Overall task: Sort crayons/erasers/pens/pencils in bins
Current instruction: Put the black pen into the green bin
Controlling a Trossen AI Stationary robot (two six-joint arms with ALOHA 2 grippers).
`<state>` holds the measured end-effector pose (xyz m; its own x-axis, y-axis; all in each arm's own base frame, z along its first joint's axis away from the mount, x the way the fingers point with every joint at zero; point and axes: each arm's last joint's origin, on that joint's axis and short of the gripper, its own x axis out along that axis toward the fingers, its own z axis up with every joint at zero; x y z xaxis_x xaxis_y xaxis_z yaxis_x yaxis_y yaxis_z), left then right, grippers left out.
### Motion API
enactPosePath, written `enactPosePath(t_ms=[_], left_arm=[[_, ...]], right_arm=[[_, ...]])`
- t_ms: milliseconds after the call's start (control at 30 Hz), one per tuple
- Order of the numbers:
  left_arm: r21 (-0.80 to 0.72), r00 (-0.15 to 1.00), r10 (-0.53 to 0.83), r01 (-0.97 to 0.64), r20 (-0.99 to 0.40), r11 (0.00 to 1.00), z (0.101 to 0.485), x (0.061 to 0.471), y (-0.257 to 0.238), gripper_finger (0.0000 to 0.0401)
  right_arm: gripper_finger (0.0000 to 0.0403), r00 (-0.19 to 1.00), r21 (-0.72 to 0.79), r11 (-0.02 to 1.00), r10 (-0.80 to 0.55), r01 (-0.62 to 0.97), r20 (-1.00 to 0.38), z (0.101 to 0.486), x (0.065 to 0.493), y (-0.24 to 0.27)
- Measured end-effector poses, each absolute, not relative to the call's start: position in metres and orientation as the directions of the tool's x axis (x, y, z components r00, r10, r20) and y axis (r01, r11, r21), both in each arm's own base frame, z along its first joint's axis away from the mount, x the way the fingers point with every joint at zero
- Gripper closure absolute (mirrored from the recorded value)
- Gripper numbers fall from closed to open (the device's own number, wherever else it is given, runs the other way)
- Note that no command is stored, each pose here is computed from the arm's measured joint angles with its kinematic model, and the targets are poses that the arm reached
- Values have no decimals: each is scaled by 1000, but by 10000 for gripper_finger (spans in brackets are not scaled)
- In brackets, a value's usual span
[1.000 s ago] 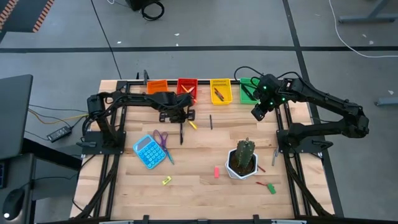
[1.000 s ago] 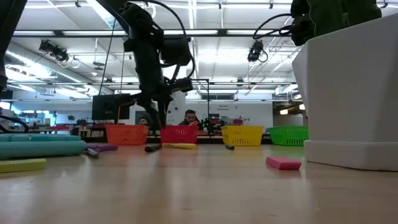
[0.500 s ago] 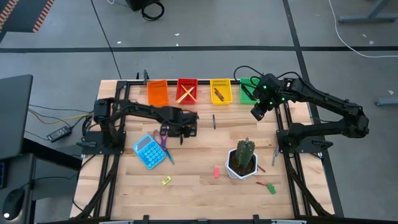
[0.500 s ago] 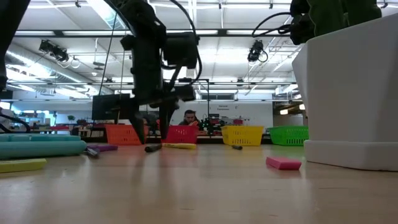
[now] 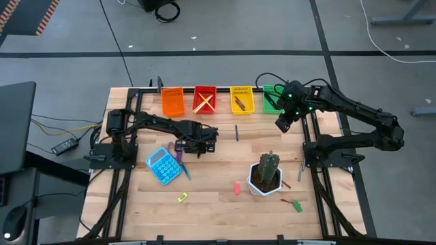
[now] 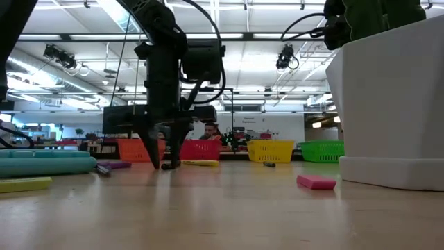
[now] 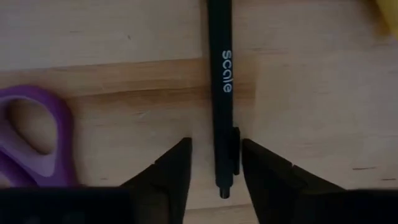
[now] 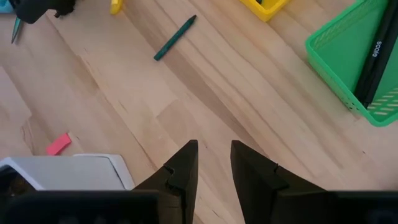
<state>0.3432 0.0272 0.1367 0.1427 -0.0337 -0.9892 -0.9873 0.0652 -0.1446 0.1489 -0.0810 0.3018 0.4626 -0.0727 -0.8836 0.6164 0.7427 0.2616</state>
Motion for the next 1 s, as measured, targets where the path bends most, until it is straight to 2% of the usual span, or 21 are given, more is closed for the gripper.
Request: enactPosePath(t_ms=[333,433,633,867,1000], left_arm=[[-135,132,-34,-986,-991,99,136,342,27,371],[-146,143,-39,-984,-989,103,137,343,29,372],[-176,175,-22,-979,-984,100,146,353,37,343],[-254,256,2,-957,-967,143,167,368,50,367],[-303,309,15,-940,-951,160,182,376,58,367]], right_arm=[[301,458,263,742,-67,617,-886,301,148,-81],[301,458,263,742,-67,617,-887,301,148,-81],[301,458,263,742,-67,617,-887,301,148,-81],[301,458,263,741,-67,618,-886,302,148,-81],[301,458,263,741,-67,618,-886,302,148,-81]])
